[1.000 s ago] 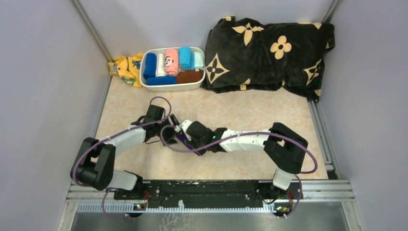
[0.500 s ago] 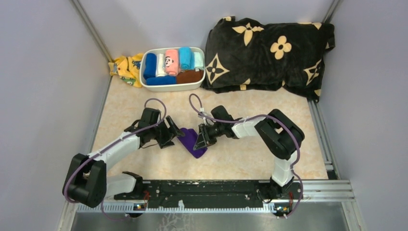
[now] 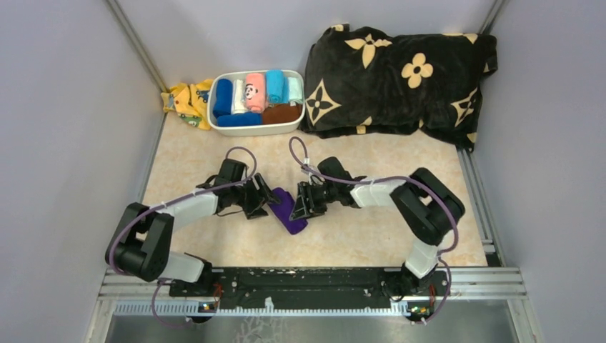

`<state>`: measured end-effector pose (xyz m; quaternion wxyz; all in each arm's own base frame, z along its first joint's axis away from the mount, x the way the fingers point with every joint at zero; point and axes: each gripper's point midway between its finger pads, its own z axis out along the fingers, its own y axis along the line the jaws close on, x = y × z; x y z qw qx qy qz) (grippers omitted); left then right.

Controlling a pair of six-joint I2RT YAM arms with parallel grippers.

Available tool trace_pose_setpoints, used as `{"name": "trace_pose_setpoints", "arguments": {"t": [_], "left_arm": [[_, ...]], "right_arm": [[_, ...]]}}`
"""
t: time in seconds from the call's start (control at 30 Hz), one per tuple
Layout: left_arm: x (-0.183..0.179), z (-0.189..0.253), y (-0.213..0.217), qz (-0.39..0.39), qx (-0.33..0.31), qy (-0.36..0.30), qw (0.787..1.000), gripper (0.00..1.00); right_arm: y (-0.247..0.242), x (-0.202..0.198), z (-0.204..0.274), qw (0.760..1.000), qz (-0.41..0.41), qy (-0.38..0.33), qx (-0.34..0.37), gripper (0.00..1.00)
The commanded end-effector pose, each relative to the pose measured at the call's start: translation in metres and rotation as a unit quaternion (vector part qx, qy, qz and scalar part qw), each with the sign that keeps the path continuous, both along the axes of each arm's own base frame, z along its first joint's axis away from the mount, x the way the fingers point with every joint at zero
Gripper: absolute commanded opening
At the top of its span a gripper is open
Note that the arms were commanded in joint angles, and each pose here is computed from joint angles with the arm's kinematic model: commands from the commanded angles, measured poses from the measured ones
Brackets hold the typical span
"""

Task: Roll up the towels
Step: Roll the towel at the center of the board.

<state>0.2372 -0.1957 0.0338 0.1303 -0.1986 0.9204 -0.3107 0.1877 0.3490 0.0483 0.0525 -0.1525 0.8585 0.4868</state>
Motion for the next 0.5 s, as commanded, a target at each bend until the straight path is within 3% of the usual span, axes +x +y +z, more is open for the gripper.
{"name": "trace_pose_setpoints", "arguments": {"t": [0.0,0.1,0.2,0.47], "left_arm": [[0.000,-0.014,0.004,-0.013,0.031,0.004,0.999,0.73],[0.000,-0.019,0.005,-0.021,0.044,0.008,0.999,0.74],[-0.001,-0.019,0.005,-0.027,0.050,0.007,0.998,0.74],[0.000,-0.019,0.004,-0.034,0.060,0.002,0.998,0.74]], "right_arm": [[-0.017,0.019,0.024,0.982,-0.019,-0.163,-0.097,0.50],[-0.021,0.024,0.043,0.955,-0.021,-0.252,-0.158,0.59],[-0.019,0.023,0.059,0.930,-0.022,-0.310,-0.195,0.61],[-0.002,0.013,0.043,0.904,0.005,-0.340,-0.259,0.58]]}}
